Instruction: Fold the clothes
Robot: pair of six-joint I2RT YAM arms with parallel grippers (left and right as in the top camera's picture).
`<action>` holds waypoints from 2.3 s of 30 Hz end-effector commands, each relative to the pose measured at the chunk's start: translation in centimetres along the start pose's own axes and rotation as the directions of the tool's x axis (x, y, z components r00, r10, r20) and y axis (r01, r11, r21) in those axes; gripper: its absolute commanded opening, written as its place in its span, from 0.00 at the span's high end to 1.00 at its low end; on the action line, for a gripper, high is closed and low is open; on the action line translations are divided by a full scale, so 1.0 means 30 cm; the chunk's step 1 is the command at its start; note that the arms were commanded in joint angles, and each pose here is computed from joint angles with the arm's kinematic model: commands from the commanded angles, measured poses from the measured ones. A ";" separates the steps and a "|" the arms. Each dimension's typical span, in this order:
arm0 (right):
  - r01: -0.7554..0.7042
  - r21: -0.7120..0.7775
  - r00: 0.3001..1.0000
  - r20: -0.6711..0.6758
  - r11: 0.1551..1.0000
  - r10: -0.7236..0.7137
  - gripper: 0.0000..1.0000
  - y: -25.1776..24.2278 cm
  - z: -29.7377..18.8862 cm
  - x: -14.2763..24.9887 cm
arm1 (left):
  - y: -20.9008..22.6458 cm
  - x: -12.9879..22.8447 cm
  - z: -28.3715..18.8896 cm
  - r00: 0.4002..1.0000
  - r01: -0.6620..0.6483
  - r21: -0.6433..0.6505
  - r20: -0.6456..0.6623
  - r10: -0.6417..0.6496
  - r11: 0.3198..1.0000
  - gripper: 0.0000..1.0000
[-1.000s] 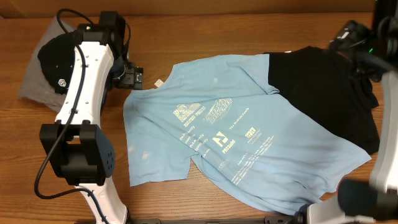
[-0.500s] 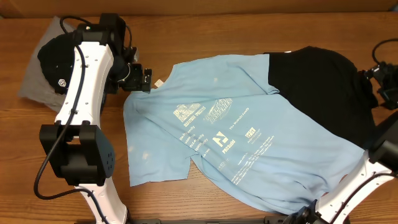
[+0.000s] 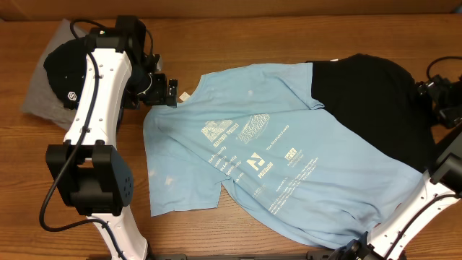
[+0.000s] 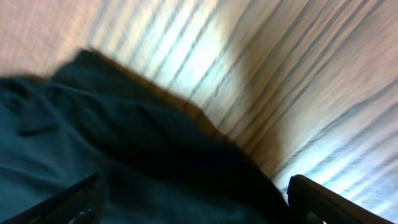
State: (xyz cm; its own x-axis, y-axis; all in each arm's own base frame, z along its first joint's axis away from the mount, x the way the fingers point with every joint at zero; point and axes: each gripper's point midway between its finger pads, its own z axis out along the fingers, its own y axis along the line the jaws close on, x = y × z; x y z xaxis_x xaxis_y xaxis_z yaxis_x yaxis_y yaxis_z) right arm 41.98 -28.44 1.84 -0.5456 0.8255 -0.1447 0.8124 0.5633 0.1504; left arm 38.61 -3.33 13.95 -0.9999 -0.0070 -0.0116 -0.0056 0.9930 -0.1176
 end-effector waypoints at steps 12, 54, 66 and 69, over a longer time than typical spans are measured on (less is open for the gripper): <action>-0.101 0.048 0.994 -0.038 0.994 0.103 0.96 -0.079 0.008 0.035 | -0.033 -0.009 -0.060 0.998 -0.039 0.016 0.058 0.038 0.999 0.00; 0.242 -0.613 0.903 0.426 0.752 0.056 0.58 0.157 -1.325 0.003 | -0.382 -0.134 0.149 0.911 -0.383 -0.019 0.158 0.381 0.924 0.00; 0.418 -0.617 0.895 0.405 0.667 -0.187 0.58 0.380 -1.402 0.328 | -0.358 -0.127 0.454 0.931 -0.364 -0.029 -0.011 0.364 0.931 0.02; 0.443 -0.617 0.889 0.396 0.650 -0.230 0.58 0.412 -1.394 0.367 | -0.360 -0.135 0.484 0.931 -0.366 -0.027 -0.011 0.365 0.930 0.04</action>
State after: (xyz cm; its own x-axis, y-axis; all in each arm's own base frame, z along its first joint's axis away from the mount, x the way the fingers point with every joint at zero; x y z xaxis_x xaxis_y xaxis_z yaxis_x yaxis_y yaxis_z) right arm 37.50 -12.09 42.45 -0.5723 0.6392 -0.5137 0.2134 0.7209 0.6593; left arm 42.63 -15.74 1.41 -0.9301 0.3647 -0.0425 0.3671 0.9262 -0.0864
